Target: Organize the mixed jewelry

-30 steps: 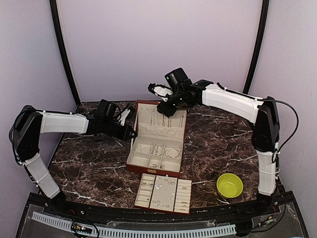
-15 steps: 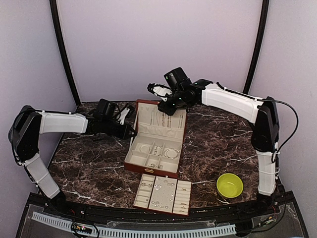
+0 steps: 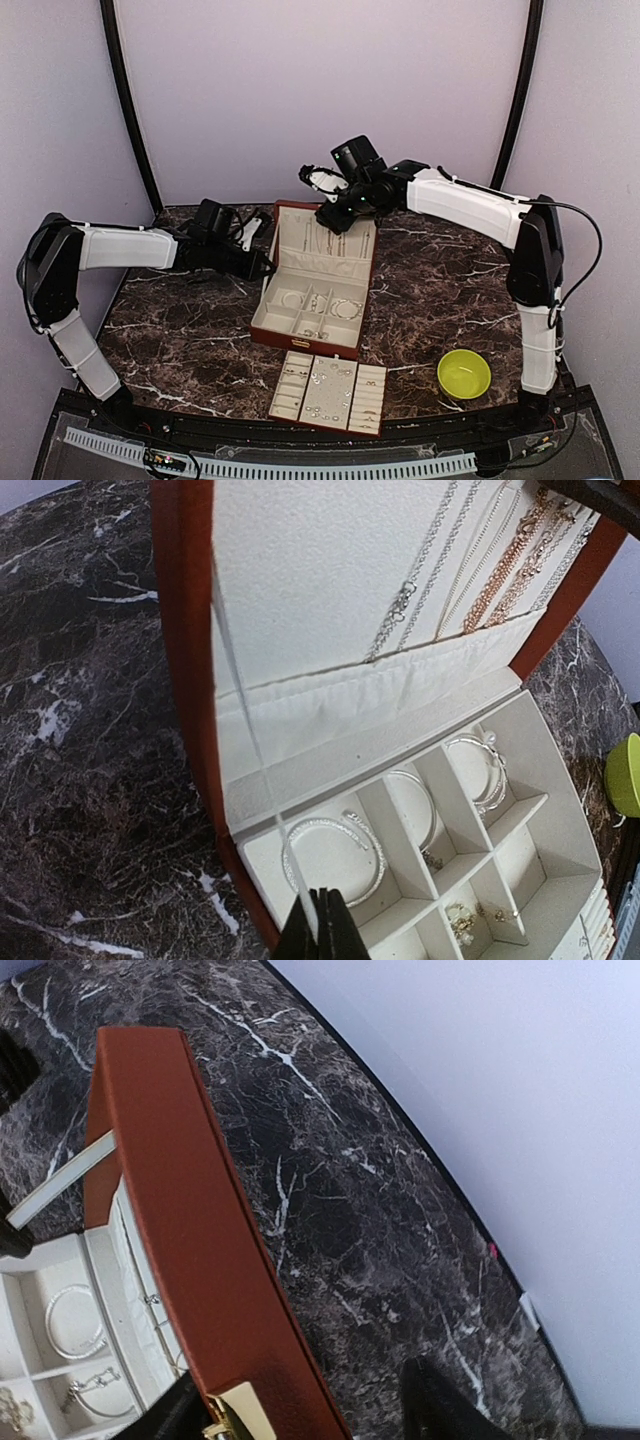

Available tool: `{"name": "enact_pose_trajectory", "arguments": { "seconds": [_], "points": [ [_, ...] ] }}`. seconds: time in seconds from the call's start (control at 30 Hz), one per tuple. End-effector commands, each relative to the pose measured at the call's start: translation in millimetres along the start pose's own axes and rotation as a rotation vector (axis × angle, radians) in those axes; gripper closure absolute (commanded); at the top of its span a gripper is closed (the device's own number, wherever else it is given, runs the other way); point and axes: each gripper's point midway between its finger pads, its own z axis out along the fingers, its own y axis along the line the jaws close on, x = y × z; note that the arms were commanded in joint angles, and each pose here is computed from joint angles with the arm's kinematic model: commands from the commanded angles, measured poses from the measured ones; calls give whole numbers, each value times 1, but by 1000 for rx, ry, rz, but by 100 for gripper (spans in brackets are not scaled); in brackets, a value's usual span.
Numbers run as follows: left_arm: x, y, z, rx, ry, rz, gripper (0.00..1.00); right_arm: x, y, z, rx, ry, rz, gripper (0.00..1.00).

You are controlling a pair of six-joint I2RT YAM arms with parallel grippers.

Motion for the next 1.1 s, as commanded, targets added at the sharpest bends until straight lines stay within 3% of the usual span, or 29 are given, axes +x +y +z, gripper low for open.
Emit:
{"name": "enact_pose_trajectory", "arguments": {
  "seconds": [0.0, 0.1, 0.17, 0.27, 0.37, 0.5, 0.63, 0.8, 1.07],
  "points": [
    [-21, -8, -21, -4, -63, 20, 91, -37, -22, -34, 54, -129, 80, 23],
    [-26, -9, -25, -9, -85, 29, 77, -51, -25, -58, 34, -178, 111, 10],
    [-29, -10, -30, -14, -99, 34, 68, -57, -25, -74, 15, -209, 135, 6],
    [-38, -11, -43, -40, -149, 54, 51, -60, -28, -103, 0, -244, 193, 5],
    [-50, -11, -60, -79, -207, 74, 45, -50, -29, -130, -2, -244, 299, 6],
    [-63, -4, -88, -159, -284, 80, 32, -6, -26, -159, 23, -182, 500, 8],
    [-75, 7, -117, -230, -363, 67, 26, 57, -1, -174, -7, -84, 773, 12],
    [-82, 11, -138, -263, -423, 59, 23, 147, 71, -159, -117, 118, 1135, 22],
    [-81, 14, -144, -296, -426, 78, 23, 216, 157, -147, -162, 364, 1333, 38]
  ]
}}
